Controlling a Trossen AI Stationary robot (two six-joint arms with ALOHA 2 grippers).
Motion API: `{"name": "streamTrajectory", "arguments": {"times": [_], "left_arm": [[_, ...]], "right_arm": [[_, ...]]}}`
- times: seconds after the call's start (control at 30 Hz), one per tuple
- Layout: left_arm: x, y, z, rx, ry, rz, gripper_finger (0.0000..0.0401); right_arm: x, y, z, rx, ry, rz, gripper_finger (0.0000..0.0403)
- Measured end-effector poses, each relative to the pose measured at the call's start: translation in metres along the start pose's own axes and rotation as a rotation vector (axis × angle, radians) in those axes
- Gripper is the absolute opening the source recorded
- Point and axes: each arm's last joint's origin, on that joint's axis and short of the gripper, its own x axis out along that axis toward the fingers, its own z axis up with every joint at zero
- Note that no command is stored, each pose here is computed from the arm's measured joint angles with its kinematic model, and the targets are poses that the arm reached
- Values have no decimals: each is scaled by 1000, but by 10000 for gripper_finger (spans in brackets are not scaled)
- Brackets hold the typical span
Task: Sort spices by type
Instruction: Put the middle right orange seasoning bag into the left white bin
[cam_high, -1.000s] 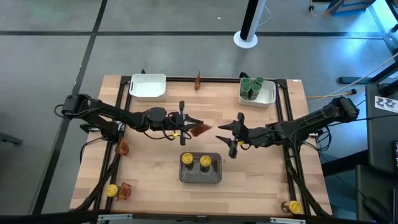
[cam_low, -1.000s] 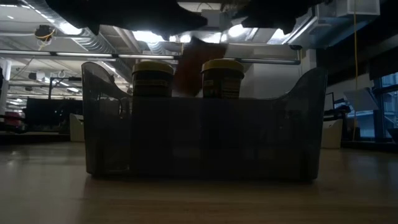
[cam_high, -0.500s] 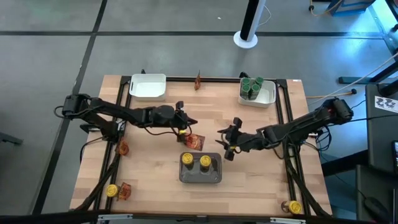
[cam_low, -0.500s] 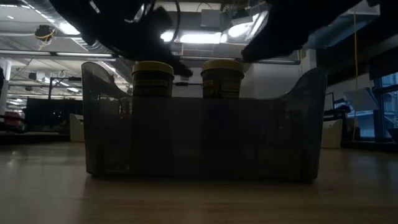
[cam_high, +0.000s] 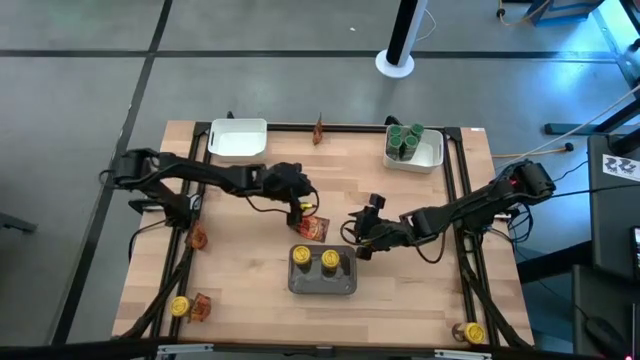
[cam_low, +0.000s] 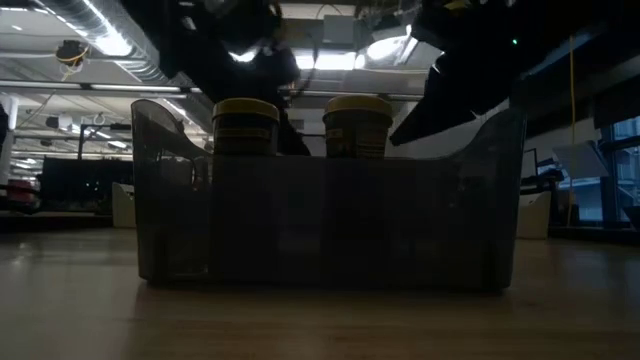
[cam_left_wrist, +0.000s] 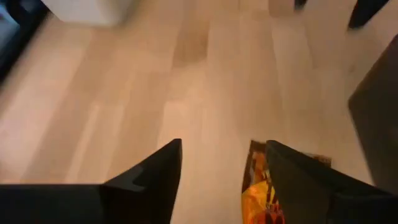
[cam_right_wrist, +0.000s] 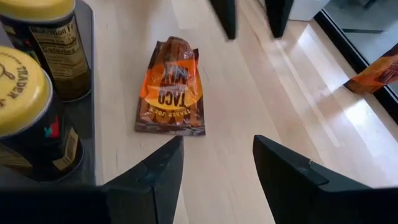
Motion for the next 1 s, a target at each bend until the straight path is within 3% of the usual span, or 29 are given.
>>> {"name": "streamTrajectory", "arguments": {"times": [0.37, 0.73, 0.87, 1.0], "left_arm": [[55, -13, -14, 14, 255, -48, 225], [70, -18, -31, 44, 359, -71, 221], [71, -19, -32, 78, 364, -80, 190], [74, -20, -35, 97, 379, -87, 130]], "right_arm": [[0, 0, 0, -2, -2, 6, 195], [0, 0, 1, 0, -5, 10, 195], [0, 0, 1, 1, -7, 10, 195], [0, 0, 1, 0, -6, 9, 195]]}}
